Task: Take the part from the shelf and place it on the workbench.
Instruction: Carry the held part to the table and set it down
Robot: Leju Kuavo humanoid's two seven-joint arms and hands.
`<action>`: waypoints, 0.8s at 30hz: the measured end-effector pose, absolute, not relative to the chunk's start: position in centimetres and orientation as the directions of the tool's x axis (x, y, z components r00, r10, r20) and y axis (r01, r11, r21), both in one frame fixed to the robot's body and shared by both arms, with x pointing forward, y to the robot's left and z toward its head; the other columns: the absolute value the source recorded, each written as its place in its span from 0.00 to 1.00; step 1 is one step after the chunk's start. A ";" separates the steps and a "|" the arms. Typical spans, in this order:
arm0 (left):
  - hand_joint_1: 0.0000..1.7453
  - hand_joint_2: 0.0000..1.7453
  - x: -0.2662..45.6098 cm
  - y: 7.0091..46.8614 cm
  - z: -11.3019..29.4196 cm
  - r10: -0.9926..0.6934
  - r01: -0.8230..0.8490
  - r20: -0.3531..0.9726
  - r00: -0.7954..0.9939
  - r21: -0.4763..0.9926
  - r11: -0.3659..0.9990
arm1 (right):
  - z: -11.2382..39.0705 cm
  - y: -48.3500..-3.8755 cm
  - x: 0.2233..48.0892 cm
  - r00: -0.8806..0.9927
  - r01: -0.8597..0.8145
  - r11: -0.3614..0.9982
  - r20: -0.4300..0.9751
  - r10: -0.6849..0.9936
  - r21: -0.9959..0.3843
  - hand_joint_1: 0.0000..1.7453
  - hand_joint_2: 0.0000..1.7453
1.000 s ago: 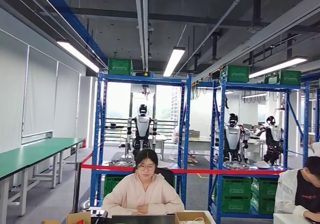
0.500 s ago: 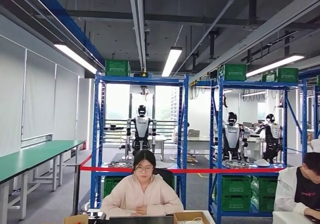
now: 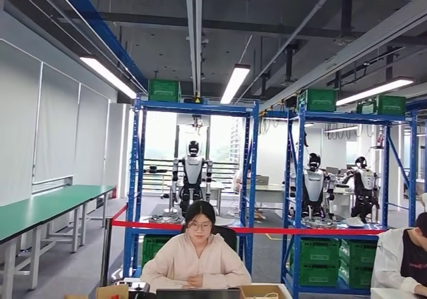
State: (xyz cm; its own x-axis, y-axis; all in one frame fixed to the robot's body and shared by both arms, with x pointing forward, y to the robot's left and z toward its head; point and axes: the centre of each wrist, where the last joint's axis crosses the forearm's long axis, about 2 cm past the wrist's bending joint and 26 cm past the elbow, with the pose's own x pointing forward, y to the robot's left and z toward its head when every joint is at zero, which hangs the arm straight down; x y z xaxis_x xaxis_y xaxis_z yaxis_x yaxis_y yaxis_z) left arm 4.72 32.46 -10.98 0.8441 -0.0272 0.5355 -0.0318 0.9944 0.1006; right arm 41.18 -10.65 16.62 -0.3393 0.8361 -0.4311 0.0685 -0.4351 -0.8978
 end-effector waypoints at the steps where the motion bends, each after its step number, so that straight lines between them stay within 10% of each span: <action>1: 0.00 1.00 4.8 32.5 -11.0 -0.029 -0.030 0.539 0.842 0.101 0.994 | 16.6 -11.0 41.3 -0.329 0.055 -0.441 -0.433 0.839 -0.896 1.00 1.00; 4: 0.00 1.00 4.8 32.5 -11.0 -0.031 -0.029 0.543 0.839 0.102 0.994 | 16.2 -11.7 41.6 -0.307 0.020 -0.451 -0.435 0.846 -0.892 1.00 1.00; 8: 0.00 1.00 4.8 32.5 -11.0 -0.033 -0.028 0.550 0.834 0.103 0.994 | 16.3 -12.2 41.9 -0.285 -0.006 -0.447 -0.427 0.858 -0.894 0.00 0.00; 12: 0.00 1.00 4.8 32.5 -11.0 -0.040 -0.024 0.554 0.832 0.108 0.994 | 16.6 -12.4 42.1 -0.277 -0.018 -0.431 -0.410 0.869 -0.902 0.00 0.00; 16: 0.00 0.00 4.7 32.6 -11.0 -0.044 -0.026 0.559 0.828 0.117 0.993 | 16.9 -12.2 42.2 -0.282 -0.003 -0.410 -0.392 0.875 -0.912 0.00 0.00; 24: 0.00 0.00 4.6 33.0 -11.0 -0.047 -0.030 0.565 0.824 0.127 0.991 | 17.1 -11.2 41.8 -0.396 -0.003 -0.336 -0.308 0.865 -0.942 0.00 0.00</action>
